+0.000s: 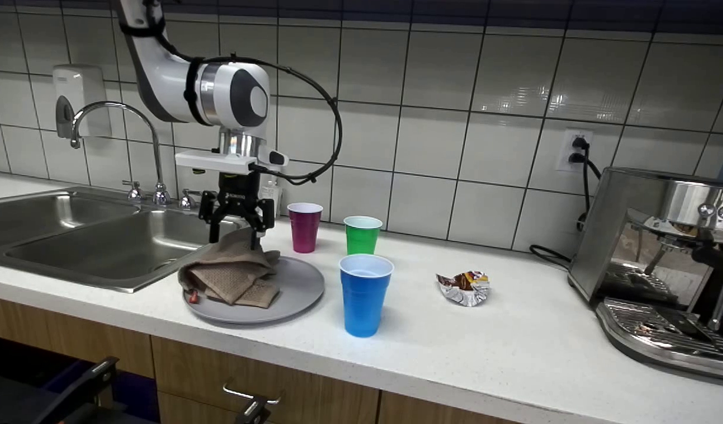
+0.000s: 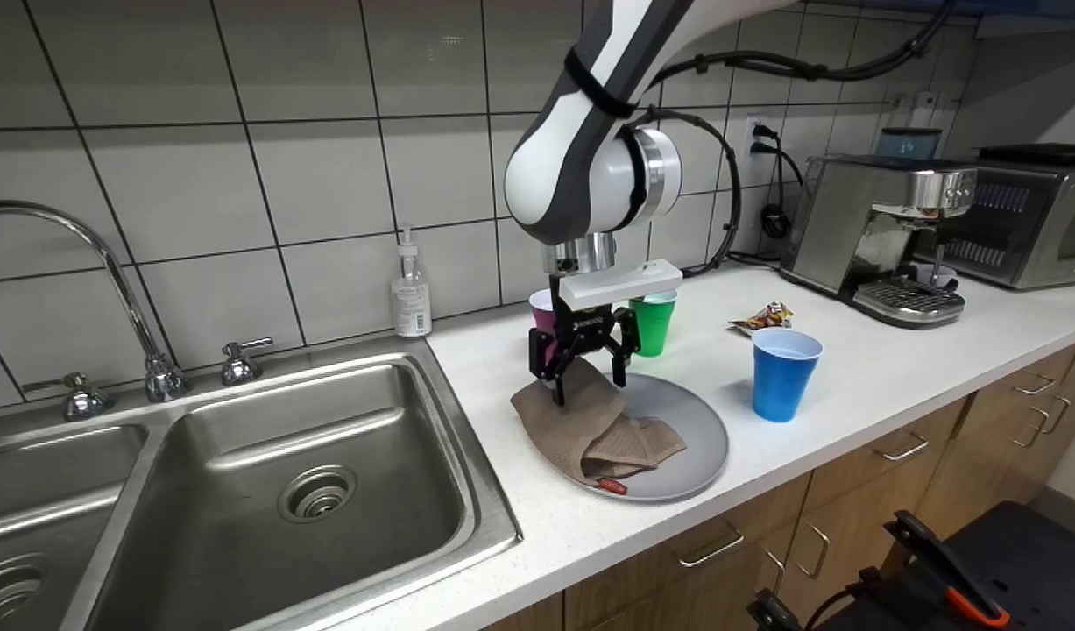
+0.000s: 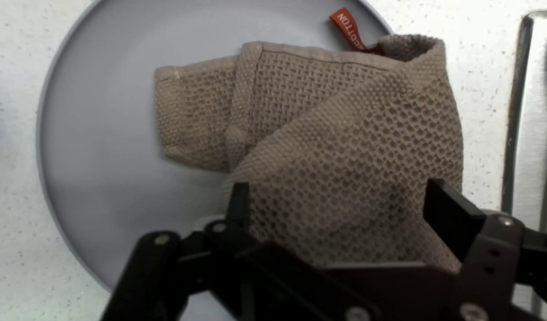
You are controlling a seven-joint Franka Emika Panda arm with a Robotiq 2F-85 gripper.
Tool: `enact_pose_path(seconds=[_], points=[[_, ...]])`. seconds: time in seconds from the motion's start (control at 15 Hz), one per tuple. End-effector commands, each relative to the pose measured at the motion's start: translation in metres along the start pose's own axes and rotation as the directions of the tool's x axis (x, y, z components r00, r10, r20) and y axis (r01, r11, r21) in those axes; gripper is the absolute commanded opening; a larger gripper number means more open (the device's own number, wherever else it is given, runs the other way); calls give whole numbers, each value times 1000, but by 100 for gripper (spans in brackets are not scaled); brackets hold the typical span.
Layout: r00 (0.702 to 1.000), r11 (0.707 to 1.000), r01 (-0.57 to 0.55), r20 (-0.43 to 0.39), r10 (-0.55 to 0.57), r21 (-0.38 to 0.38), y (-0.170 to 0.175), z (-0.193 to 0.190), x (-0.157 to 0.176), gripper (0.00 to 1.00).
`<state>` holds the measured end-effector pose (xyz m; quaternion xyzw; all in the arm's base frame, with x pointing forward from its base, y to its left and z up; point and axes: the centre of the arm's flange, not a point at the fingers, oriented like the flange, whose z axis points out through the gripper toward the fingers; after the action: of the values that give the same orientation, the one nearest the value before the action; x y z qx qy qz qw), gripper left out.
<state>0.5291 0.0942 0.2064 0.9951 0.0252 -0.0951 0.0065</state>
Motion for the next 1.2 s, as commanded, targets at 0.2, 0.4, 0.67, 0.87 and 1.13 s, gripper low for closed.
enact_pose_path(seconds=[0.2,0.4,0.67,0.87,1.13], points=[[1000,1000,-8,23,8,3,10,6,18,100],[1000,1000,-15,27,15,0,14,10,21,100],[1000,1000,-17,26,17,3,15,15,26,100],[1000,1000,-17,26,17,2,14,17,29,100],[999,1000,-20,27,20,7,16,21,32,56]])
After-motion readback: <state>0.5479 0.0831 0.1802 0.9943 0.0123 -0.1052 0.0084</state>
